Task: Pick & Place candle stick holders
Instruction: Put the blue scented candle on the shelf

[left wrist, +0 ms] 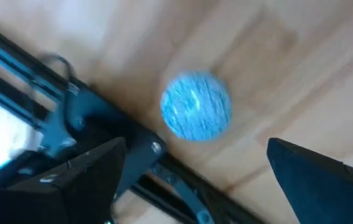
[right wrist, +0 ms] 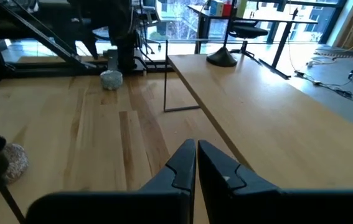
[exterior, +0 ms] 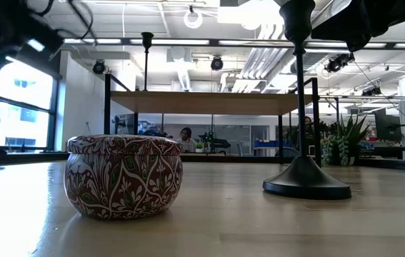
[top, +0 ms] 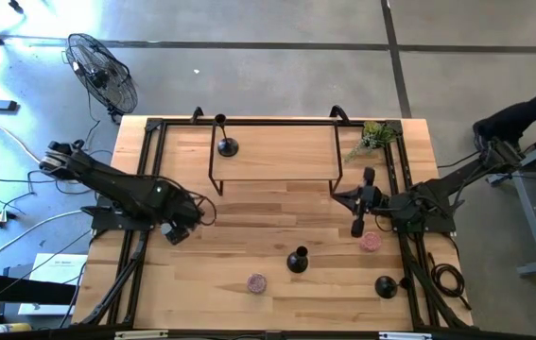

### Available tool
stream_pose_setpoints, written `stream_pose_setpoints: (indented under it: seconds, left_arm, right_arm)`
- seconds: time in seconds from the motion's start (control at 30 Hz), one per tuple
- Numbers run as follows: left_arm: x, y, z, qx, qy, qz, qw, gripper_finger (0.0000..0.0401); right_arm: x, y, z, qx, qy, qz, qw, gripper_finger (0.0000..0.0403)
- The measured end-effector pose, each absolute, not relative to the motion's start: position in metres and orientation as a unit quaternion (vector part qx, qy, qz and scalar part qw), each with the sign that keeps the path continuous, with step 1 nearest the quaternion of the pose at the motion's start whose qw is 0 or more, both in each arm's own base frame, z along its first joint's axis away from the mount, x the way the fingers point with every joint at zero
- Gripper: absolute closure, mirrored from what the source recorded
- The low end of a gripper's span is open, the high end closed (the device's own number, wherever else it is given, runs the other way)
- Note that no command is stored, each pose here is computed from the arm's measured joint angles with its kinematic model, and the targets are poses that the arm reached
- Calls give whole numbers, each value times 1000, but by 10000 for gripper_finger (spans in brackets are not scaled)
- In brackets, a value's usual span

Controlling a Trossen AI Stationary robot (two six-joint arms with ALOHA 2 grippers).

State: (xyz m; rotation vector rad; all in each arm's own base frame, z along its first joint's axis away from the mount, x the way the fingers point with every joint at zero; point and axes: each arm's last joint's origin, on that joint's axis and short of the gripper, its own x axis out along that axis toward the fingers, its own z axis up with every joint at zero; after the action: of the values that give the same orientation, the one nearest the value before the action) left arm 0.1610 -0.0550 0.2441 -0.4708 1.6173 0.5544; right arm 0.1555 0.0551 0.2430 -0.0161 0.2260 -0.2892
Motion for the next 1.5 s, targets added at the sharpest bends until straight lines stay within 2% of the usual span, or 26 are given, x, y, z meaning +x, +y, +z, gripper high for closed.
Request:
stream_pose_setpoints:
  seconds: [0.2, 0.53, 0.9, 1.5]
  left_arm:
    - [153, -64, 217, -201, 721, 213, 628, 19]
    - [154, -64, 204, -197, 704, 220, 646, 19]
    - [149, -62, 182, -212, 705, 218, 641, 19]
    - [149, -62, 178, -205, 696, 222, 651, 19]
  right_arm:
    - [158, 56, 241, -11, 116, -146, 982, 391]
    - [160, 57, 244, -1, 100, -150, 984, 391]
    - [166, 60, 240, -2, 105, -145, 984, 391]
    - [172, 64, 237, 12, 105, -137, 985, 391]
